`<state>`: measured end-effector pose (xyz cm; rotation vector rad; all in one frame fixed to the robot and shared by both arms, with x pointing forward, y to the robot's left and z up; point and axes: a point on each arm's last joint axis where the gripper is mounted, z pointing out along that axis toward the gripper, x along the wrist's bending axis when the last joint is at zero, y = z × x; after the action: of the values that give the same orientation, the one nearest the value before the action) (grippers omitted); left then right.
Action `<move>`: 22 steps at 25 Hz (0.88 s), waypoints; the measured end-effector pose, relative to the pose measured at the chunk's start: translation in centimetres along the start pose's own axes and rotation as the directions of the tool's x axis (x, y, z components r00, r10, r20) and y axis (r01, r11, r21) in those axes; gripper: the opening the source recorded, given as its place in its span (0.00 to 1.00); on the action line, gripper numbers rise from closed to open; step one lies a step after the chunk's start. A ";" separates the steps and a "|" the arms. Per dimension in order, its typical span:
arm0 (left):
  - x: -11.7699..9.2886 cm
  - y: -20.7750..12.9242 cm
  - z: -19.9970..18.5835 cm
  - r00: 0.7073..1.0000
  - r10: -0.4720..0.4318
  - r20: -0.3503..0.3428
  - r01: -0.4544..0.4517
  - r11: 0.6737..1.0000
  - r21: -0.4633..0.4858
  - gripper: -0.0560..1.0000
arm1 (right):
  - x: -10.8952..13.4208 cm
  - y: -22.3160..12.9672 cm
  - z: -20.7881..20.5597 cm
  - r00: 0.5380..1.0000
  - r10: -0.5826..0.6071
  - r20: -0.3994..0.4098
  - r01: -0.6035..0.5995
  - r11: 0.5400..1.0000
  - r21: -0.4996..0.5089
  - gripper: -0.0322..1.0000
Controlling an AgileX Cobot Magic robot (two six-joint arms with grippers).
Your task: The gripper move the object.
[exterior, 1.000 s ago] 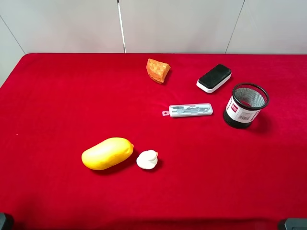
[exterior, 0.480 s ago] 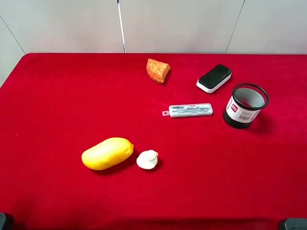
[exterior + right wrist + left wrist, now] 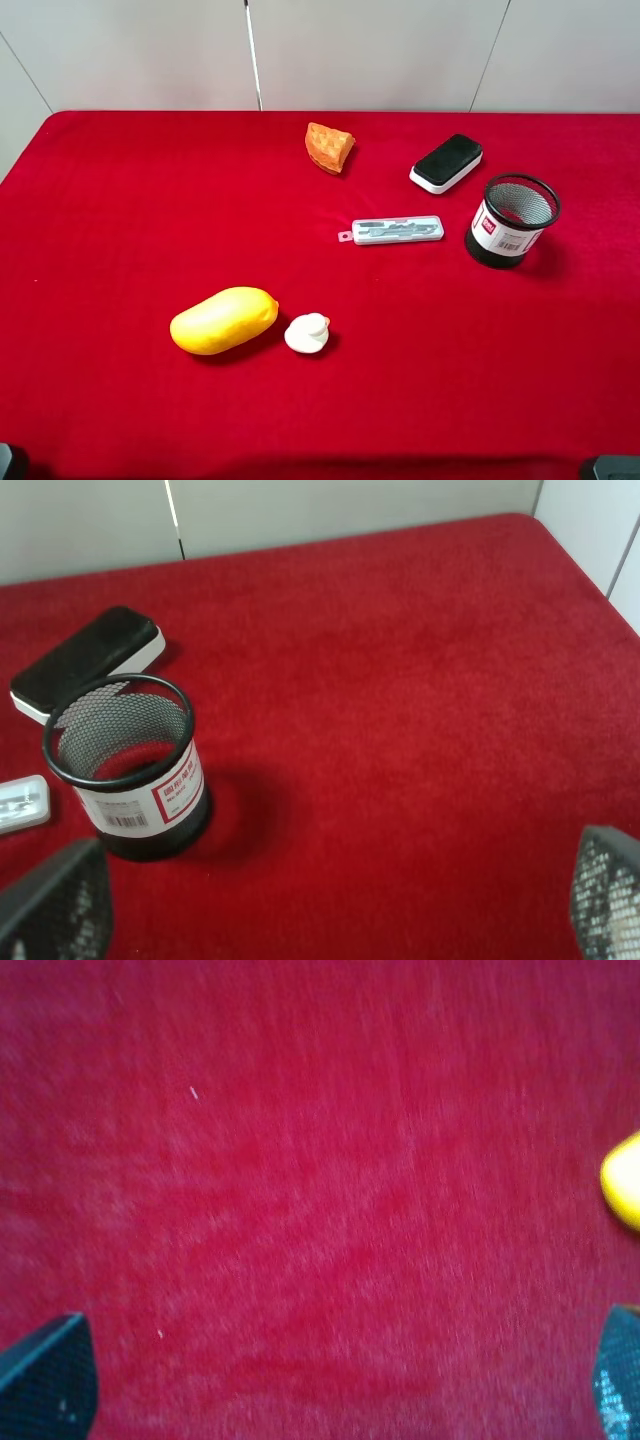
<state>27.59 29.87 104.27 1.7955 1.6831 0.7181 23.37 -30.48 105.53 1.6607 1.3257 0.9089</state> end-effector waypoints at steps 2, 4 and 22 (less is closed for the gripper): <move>0.0 -0.4 -0.7 1.000 -0.003 -0.001 0.003 0.999 -0.051 0.99 | 0.0 0.0 0.0 1.000 0.000 0.000 0.000 1.000 -0.001 0.70; 0.0 -0.8 -1.2 1.000 -0.003 -0.002 0.003 0.995 -0.098 0.99 | 0.0 0.0 0.0 1.000 0.000 0.000 0.000 1.000 -0.001 0.70; -0.1 -2.5 -3.2 1.000 0.003 -0.005 -0.004 0.963 -0.270 0.99 | 0.0 0.0 0.0 1.000 0.000 0.000 0.000 1.000 -0.001 0.70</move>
<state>23.51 30.04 104.69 1.6068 1.5032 0.9064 23.38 -30.48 105.54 1.6597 1.3250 0.9097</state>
